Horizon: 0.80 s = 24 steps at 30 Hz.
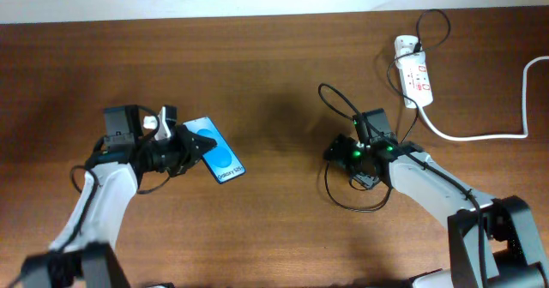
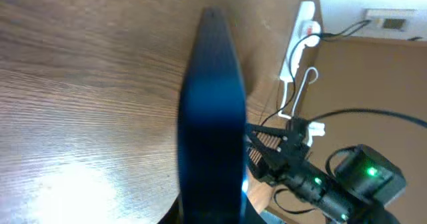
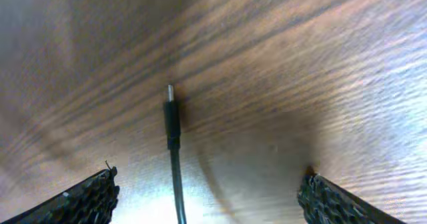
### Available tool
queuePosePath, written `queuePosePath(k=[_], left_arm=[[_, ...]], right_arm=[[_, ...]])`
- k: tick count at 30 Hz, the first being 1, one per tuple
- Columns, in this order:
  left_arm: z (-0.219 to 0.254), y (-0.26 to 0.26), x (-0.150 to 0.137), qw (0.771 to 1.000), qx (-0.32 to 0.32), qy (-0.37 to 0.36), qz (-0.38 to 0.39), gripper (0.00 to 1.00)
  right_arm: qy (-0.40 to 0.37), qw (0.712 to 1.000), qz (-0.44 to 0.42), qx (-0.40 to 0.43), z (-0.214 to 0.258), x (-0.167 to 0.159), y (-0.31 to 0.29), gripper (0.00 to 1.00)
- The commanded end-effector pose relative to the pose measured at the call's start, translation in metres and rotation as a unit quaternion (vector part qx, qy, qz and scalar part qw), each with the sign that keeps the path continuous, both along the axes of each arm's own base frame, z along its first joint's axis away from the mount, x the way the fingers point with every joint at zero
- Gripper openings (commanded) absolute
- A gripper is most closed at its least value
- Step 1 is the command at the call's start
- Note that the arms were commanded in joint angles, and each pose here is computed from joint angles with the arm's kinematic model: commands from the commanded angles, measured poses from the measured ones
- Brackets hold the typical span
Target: Plug charger to phone and switch on socket
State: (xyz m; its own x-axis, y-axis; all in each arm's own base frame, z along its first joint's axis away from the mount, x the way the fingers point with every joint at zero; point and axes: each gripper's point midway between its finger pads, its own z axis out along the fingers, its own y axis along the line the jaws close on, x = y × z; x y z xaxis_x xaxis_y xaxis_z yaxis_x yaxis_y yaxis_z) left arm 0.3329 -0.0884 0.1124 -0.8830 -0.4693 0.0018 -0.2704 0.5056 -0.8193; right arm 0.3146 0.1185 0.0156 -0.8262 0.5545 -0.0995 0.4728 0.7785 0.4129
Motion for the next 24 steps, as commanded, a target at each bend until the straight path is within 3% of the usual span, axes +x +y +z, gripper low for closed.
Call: queuePosePath(k=[1,9,15,24], left_arm=[[-0.004,-0.010,0.008,0.998,-0.056,0.001,-0.020,0.00],[0.007,-0.015,0.024,0.994,-0.084,-0.058,-0.044,0.00],[0.007,-0.015,0.024,0.994,-0.084,-0.059,-0.044,0.00],[0.007,-0.015,0.024,0.994,-0.082,-0.059,-0.043,0.00]], right_arm=[[0.012,0.999,0.010,0.035,0.001,-0.002,0.011,0.89],[0.014,0.998,0.017,0.057,0.004,-0.003,0.018,0.84],[0.021,0.998,0.004,0.061,-0.007,0.001,0.020,0.82],[0.065,0.996,0.004,0.063,-0.044,-0.005,0.022,0.59]])
